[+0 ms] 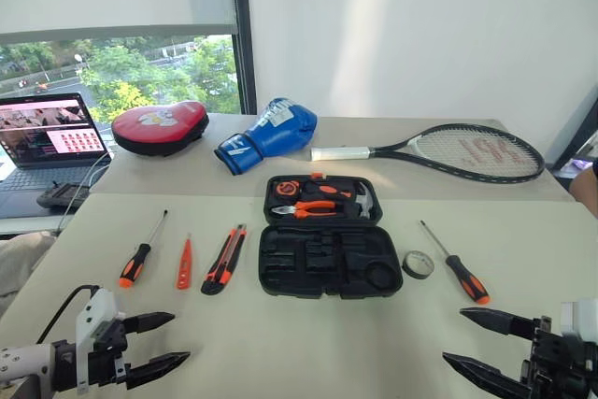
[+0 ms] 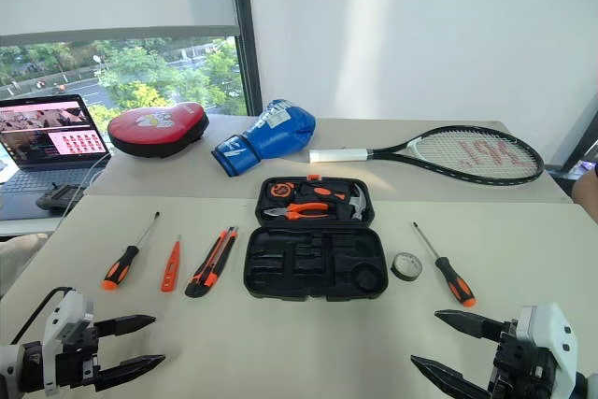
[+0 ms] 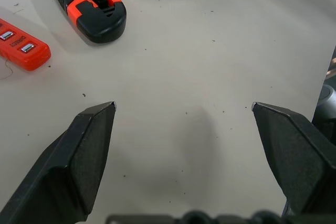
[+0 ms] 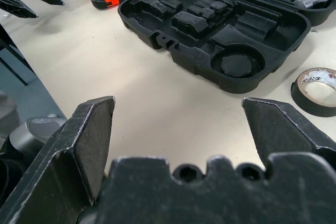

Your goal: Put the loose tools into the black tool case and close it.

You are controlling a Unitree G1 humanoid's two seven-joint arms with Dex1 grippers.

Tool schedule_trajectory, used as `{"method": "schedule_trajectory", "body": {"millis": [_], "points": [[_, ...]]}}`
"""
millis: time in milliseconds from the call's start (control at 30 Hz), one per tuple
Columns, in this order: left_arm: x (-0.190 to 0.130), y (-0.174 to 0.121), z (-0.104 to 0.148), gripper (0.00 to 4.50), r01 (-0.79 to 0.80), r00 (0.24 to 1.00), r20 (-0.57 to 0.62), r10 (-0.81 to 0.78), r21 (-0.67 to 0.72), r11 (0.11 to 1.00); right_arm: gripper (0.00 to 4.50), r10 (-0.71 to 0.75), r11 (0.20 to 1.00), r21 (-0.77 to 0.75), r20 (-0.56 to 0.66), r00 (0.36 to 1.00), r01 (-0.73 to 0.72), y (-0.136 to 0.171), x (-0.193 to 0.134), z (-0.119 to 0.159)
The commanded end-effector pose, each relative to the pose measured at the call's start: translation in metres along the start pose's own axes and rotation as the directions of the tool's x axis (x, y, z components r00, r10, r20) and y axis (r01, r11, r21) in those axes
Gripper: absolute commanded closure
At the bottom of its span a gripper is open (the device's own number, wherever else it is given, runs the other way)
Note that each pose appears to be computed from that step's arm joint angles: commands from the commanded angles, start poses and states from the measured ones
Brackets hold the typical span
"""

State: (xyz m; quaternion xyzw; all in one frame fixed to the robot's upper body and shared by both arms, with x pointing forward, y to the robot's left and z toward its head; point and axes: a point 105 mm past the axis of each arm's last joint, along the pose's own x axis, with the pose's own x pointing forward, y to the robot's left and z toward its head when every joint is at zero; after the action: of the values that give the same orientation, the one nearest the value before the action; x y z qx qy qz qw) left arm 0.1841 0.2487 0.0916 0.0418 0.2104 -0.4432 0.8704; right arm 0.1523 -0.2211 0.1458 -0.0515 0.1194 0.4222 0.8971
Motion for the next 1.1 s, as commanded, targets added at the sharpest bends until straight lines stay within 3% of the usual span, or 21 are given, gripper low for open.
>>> {"method": "schedule_trajectory", "body": {"millis": [33,133,300,433,633,667,733,800,900,933,1033,1100], "points": [[0.002,0.006,0.018,0.03,-0.081,0.993,0.082,0.080,0.006,0.997,0.00,0.023,0.997,-0.069,0.108,0.994,-0.016,0.001,0.007,0.019],[0.007,0.028,0.047,0.03,-0.275,0.934,0.216,0.284,-0.073,0.959,0.00,0.139,0.987,-0.119,0.274,0.952,-0.110,0.012,0.028,0.049],[0.005,0.061,0.067,0.03,-0.510,0.835,0.150,0.530,-0.151,0.847,0.00,0.296,0.950,-0.201,0.350,0.889,-0.238,0.035,0.051,0.077],[-0.012,0.105,0.072,0.03,-0.718,0.692,-0.065,0.719,-0.169,0.676,0.00,0.393,0.914,-0.239,0.326,0.860,-0.327,0.050,0.066,0.086],[-0.016,0.125,0.050,0.03,-0.774,0.631,-0.309,0.712,-0.195,0.602,0.00,0.418,0.903,-0.239,0.300,0.858,-0.357,0.055,0.069,0.084],[-0.015,0.127,0.047,0.43,-0.772,0.634,-0.320,0.704,-0.219,0.596,0.00,0.415,0.904,-0.239,0.300,0.859,-0.354,0.054,0.070,0.084],[-0.010,0.128,0.043,0.69,-0.755,0.654,-0.338,0.677,-0.240,0.610,0.00,0.406,0.908,-0.240,0.301,0.863,-0.344,0.053,0.070,0.085],[-0.006,0.128,0.045,1.61,-0.740,0.671,-0.333,0.663,-0.247,0.625,0.00,0.393,0.912,-0.242,0.292,0.872,-0.330,0.052,0.069,0.084],[-0.004,0.130,0.052,2.54,-0.729,0.684,-0.291,0.669,-0.256,0.635,0.00,0.370,0.921,-0.238,0.293,0.882,-0.307,0.050,0.069,0.084],[0.000,0.129,0.064,2.98,-0.694,0.720,-0.221,0.658,-0.277,0.665,0.00,0.359,0.926,-0.234,0.294,0.886,-0.297,0.049,0.069,0.084],[0.022,0.109,0.121,3.68,-0.477,0.854,0.062,0.516,-0.301,0.826,0.00,0.328,0.938,-0.217,0.303,0.895,-0.271,0.049,0.069,0.082],[0.042,0.086,0.151,3.68,-0.336,0.917,0.152,0.368,-0.197,0.921,0.00,0.296,0.949,-0.204,0.319,0.900,-0.239,0.048,0.068,0.083]]}}
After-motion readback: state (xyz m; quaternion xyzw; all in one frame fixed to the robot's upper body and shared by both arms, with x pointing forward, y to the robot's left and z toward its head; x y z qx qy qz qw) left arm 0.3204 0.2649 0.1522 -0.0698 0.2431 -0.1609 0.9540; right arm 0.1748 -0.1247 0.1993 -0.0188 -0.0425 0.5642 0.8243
